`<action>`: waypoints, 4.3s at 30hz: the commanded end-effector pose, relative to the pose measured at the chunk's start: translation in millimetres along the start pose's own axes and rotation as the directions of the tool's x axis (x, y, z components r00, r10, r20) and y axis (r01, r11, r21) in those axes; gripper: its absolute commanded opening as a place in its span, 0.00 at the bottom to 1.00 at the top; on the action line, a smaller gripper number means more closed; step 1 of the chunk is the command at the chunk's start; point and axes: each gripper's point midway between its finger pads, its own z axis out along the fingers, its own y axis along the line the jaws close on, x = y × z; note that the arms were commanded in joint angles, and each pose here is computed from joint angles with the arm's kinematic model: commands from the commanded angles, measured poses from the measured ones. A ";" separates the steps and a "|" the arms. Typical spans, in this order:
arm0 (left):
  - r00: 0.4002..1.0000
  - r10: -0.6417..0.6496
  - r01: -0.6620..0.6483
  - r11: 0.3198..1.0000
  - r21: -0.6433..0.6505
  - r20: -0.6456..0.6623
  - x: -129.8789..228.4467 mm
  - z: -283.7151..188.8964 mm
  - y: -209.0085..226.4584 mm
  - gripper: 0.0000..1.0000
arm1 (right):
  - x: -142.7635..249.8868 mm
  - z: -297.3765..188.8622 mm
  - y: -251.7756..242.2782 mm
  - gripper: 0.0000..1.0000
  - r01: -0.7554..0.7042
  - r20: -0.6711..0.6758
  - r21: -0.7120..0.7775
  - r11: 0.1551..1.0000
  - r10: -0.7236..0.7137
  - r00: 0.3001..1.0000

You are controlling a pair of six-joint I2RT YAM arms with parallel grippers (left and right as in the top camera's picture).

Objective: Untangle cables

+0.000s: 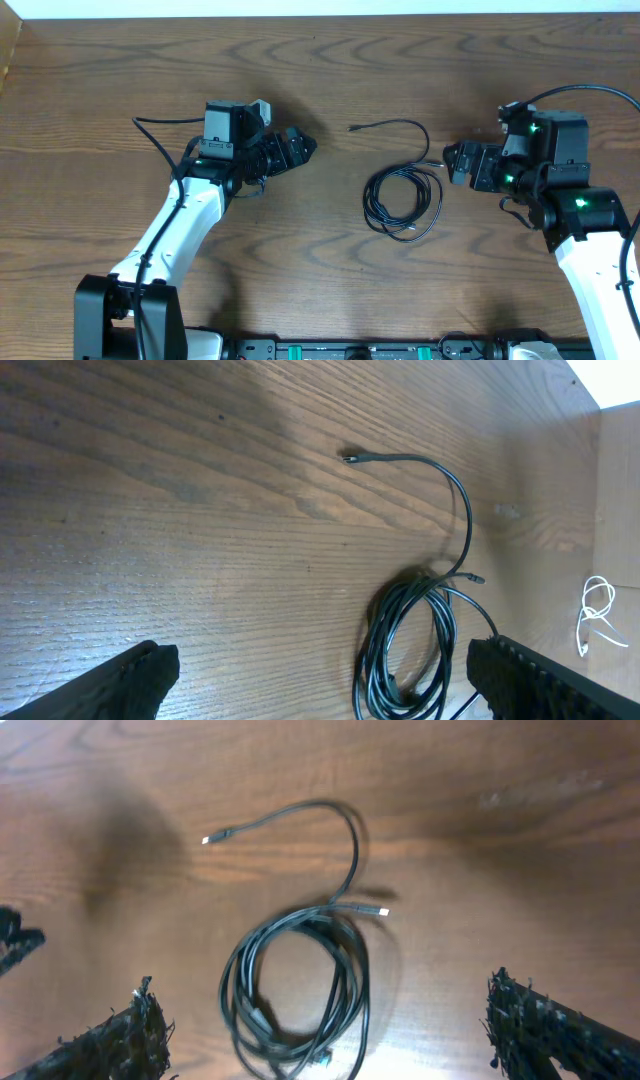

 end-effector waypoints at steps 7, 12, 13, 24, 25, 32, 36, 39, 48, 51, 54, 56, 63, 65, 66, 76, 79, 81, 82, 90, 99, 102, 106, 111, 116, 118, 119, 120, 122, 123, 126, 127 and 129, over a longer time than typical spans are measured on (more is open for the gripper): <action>1.000 0.018 -0.018 1.000 0.003 0.022 -5.7 -5.0 -3.5 0.99 | 14.9 0.0 6.2 0.99 -0.013 -0.063 -0.036 0.999 0.011 0.998; 1.000 0.018 -0.018 1.000 0.003 0.022 -5.8 -5.0 -3.5 0.99 | 17.8 -0.3 7.7 0.99 -0.016 -0.076 -0.046 0.999 0.012 0.997; 1.000 0.018 -0.018 1.000 0.003 0.022 -5.8 -5.0 -3.4 0.99 | 18.7 -0.4 7.2 0.99 -0.018 -0.080 -0.044 0.999 0.014 0.997; 0.972 0.231 -0.233 0.970 0.063 0.038 -1.0 -13.1 -29.8 0.87 | 23.1 -13.1 -9.6 0.99 -0.040 -0.078 0.019 0.999 0.041 0.996; 0.963 0.265 -0.267 0.962 0.050 0.041 3.0 -14.5 -34.9 0.87 | 21.2 -16.5 -11.6 0.99 -0.057 -0.065 0.024 0.998 0.059 0.996; 0.856 0.514 -0.495 0.848 -0.192 0.062 32.4 -11.7 -60.5 0.87 | 9.9 -37.6 -18.9 0.99 -0.078 0.022 0.033 0.996 0.077 0.997; 0.799 0.601 -0.576 0.779 -0.247 0.034 57.5 3.0 -75.5 0.87 | 7.8 -43.6 -20.6 0.99 -0.091 0.044 0.036 0.995 0.089 0.995; 0.770 0.637 -0.618 0.750 -0.234 0.007 75.6 18.9 -84.5 0.87 | 7.6 -44.3 -20.6 0.99 -0.099 0.047 0.035 0.994 0.098 0.994; 0.780 0.625 -0.609 0.746 -0.267 -0.035 86.9 74.8 -66.7 0.86 | 14.9 -43.6 -22.2 0.99 -0.118 0.018 0.044 0.992 0.117 0.993; 0.810 0.586 -0.571 0.774 -0.274 -0.034 89.1 86.1 -60.5 0.79 | 15.6 -43.6 -22.3 0.99 -0.119 0.015 0.045 0.992 0.119 0.993; 0.837 0.546 -0.533 0.798 -0.281 -0.035 91.8 93.6 -54.7 0.77 | 15.6 -43.6 -22.3 0.99 -0.119 0.015 0.045 0.992 0.119 0.993; 0.858 0.512 -0.501 0.815 -0.290 -0.043 95.0 98.2 -48.7 0.76 | 15.9 -43.5 -22.3 0.99 -0.119 0.014 0.044 0.992 0.119 0.993; 0.934 0.341 -0.357 0.902 -0.242 -0.106 121.0 114.5 -40.0 0.59 | 16.8 -43.4 -22.6 0.99 -0.121 0.011 0.046 0.992 0.120 0.993; 0.957 0.265 -0.287 0.928 -0.238 -0.120 128.5 119.2 -37.3 0.59 | 17.5 -43.4 -22.7 0.99 -0.121 0.008 0.047 0.992 0.121 0.993; 0.966 0.226 -0.250 0.937 -0.246 -0.122 131.1 121.4 -34.5 0.53 | 17.6 -43.3 -22.7 0.99 -0.122 0.007 0.047 0.991 0.121 0.993; 0.984 0.114 -0.150 0.947 -0.283 -0.140 141.8 122.9 -24.5 0.08 | 25.8 -43.4 -24.2 0.97 -0.131 -0.024 0.057 0.990 0.133 0.991; 0.979 0.161 -0.189 0.944 -0.271 -0.125 134.8 118.1 -30.2 0.07 | 29.3 -43.3 -23.2 0.91 -0.135 -0.039 0.052 0.989 0.137 0.990; 0.972 0.206 -0.229 0.941 -0.249 -0.116 128.8 112.3 -37.5 0.08 | 33.0 -43.4 -18.5 0.90 -0.148 -0.058 0.027 0.989 0.149 0.987; 0.965 0.238 -0.258 0.938 -0.233 -0.111 125.7 107.9 -43.5 0.07 | 35.0 -43.1 -14.3 0.88 -0.164 -0.071 0.004 0.987 0.164 0.984; 0.887 0.462 -0.459 0.882 -0.109 0.004 98.4 53.8 -99.9 0.08 | 52.4 -27.8 3.2 0.54 -0.358 -0.204 -0.080 0.930 0.336 0.920; 0.855 0.513 -0.509 0.858 -0.065 0.082 89.4 6.9 -125.3 0.07 | 71.9 7.0 25.3 0.47 -0.472 -0.350 -0.129 0.872 0.405 0.845; 0.853 0.513 -0.510 0.858 -0.055 0.098 87.9 0.2 -129.6 0.07 | 73.7 17.5 33.8 0.47 -0.466 -0.372 -0.140 0.874 0.389 0.843; 0.852 0.514 -0.516 0.856 -0.003 0.096 92.7 -5.5 -138.5 0.08 | 79.3 28.8 46.0 0.48 -0.493 -0.411 -0.128 0.861 0.407 0.816; 0.850 0.515 -0.520 0.854 0.027 0.108 93.6 -13.1 -145.6 0.07 | 81.2 49.4 52.4 0.50 -0.530 -0.408 -0.071 0.845 0.461 0.788; 0.848 0.515 -0.522 0.852 0.035 0.124 92.2 -18.8 -149.4 0.08 | 83.2 70.0 51.6 0.51 -0.556 -0.405 -0.026 0.831 0.500 0.766; 0.848 0.514 -0.522 0.852 0.038 0.125 92.4 -19.4 -150.0 0.08 | 83.1 78.6 49.2 0.51 -0.555 -0.392 -0.008 0.832 0.508 0.767; 0.848 0.515 -0.523 0.851 0.046 0.122 93.5 -19.8 -150.9 0.07 | 82.6 84.0 48.5 0.51 -0.550 -0.384 -0.005 0.835 0.506 0.772; 0.849 0.516 -0.525 0.849 0.061 0.117 95.7 -20.2 -152.8 0.08 | 82.0 88.6 48.5 0.51 -0.545 -0.380 -0.005 0.838 0.503 0.776; 0.849 0.518 -0.527 0.845 0.090 0.107 99.7 -21.0 -156.4 0.08 | 80.3 97.4 49.5 0.52 -0.539 -0.374 -0.013 0.842 0.496 0.784; 0.849 0.519 -0.527 0.843 0.107 0.099 102.3 -21.2 -158.3 0.07 | 78.7 102.1 50.4 0.53 -0.537 -0.370 -0.022 0.843 0.493 0.788; 0.849 0.523 -0.529 0.835 0.155 0.080 109.5 -22.0 -163.9 0.07 | 77.3 115.0 50.7 0.55 -0.569 -0.368 -0.015 0.822 0.524 0.768; 0.848 0.524 -0.529 0.832 0.165 0.078 110.6 -22.3 -165.3 0.08 | 79.0 119.5 50.2 0.55 -0.588 -0.372 -0.002 0.809 0.545 0.751; 0.848 0.524 -0.529 0.832 0.165 0.078 110.5 -22.3 -165.4 0.08 | 84.5 126.1 49.2 0.51 -0.618 -0.383 0.029 0.786 0.579 0.719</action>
